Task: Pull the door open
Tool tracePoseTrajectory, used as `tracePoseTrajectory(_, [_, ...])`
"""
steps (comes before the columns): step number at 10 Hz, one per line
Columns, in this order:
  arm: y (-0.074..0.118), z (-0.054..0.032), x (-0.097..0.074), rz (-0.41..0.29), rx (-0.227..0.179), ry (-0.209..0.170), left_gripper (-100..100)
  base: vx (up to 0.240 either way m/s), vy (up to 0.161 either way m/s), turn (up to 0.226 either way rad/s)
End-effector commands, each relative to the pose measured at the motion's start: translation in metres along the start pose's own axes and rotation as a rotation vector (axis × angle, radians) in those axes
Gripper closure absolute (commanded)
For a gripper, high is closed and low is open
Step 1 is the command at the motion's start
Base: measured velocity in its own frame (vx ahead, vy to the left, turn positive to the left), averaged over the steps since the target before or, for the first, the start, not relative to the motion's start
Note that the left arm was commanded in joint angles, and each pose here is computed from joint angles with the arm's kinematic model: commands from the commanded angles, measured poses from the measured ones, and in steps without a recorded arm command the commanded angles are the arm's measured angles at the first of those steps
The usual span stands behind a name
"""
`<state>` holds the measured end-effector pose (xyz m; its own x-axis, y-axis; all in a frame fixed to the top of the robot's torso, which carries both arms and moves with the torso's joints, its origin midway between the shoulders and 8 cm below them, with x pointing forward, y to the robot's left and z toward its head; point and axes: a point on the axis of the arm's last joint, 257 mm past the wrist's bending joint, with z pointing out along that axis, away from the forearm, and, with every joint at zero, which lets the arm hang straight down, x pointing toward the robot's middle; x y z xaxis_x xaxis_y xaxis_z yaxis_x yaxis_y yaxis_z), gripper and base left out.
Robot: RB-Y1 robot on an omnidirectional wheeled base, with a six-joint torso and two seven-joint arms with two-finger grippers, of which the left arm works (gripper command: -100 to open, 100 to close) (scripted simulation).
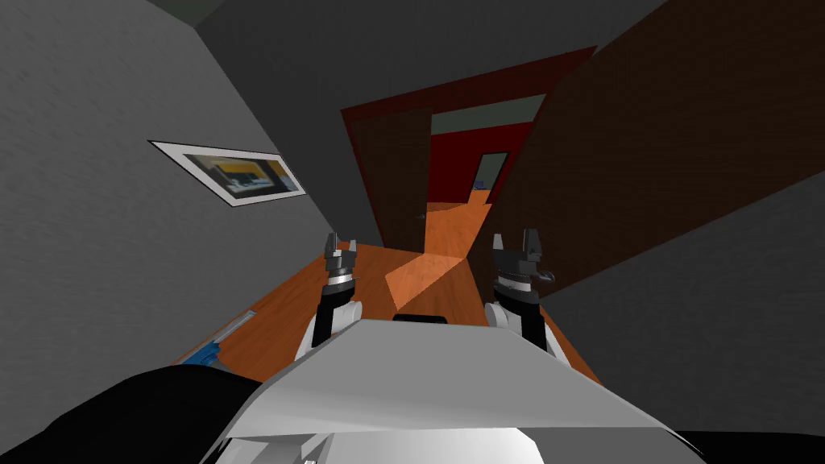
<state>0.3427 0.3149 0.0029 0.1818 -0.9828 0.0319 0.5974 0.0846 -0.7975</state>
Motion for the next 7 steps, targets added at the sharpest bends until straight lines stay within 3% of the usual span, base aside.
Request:
tracePoseTrajectory(1, [0.011, -0.002, 0.001, -0.002, -0.015, 0.008, -100, 0.082, -0.019, -0.058])
tracePoseTrajectory(7, [0.051, -0.0112, 0.001, -0.008, -0.074, 0.032, -100, 0.16, -0.033, -0.047])
